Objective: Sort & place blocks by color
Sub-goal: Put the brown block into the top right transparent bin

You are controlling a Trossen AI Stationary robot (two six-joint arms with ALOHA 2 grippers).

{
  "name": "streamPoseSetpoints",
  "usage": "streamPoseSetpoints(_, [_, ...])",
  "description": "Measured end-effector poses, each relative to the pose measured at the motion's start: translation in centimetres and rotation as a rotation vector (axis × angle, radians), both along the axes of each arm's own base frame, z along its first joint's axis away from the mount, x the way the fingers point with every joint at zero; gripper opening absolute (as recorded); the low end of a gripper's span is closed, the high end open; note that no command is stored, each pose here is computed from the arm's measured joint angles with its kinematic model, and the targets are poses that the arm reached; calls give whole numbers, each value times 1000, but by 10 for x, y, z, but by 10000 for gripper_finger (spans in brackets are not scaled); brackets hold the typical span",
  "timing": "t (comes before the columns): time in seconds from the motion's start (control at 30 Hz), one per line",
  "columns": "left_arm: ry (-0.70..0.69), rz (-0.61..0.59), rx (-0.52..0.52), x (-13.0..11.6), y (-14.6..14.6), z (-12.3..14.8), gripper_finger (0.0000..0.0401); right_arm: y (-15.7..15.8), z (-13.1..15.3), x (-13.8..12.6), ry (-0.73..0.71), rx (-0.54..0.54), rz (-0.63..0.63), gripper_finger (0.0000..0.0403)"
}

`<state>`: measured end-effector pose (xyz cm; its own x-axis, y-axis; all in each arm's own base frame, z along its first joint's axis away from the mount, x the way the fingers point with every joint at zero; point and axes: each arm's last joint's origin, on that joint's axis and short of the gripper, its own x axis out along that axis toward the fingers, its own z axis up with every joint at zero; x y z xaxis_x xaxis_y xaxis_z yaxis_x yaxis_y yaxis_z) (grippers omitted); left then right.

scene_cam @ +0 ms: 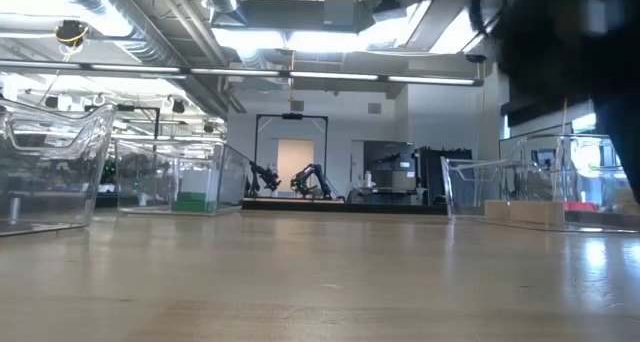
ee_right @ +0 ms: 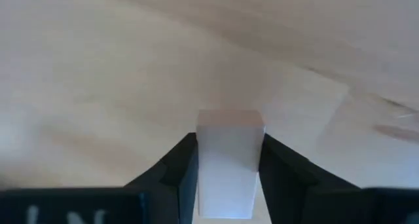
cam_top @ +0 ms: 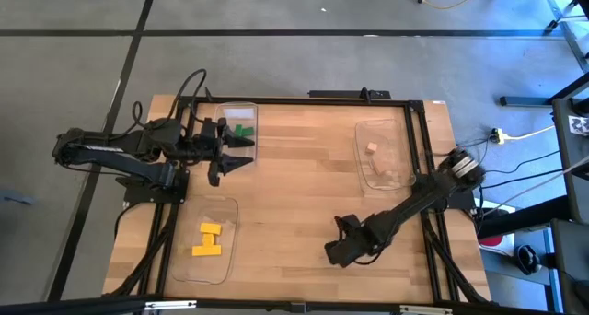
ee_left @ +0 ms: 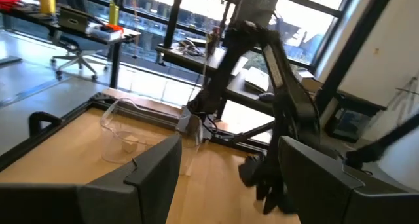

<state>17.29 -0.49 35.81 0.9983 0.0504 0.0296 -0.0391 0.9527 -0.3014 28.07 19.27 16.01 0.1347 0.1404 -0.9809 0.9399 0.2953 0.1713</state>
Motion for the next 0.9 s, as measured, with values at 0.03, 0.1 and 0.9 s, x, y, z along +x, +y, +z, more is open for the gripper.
streamPoseSetpoints(0.03, [0,-11,0,0,0,0,245,-2,12,-1,-45,3,29,128])
streamPoseSetpoints(0.1, [0,-32,1,0,-1,0,245,-7,33,-6,-145,-22,87,128])
streamPoseSetpoints(0.9, [-32,127,-109,5,4,1,245,-196,104,-25,-1311,-417,514,128])
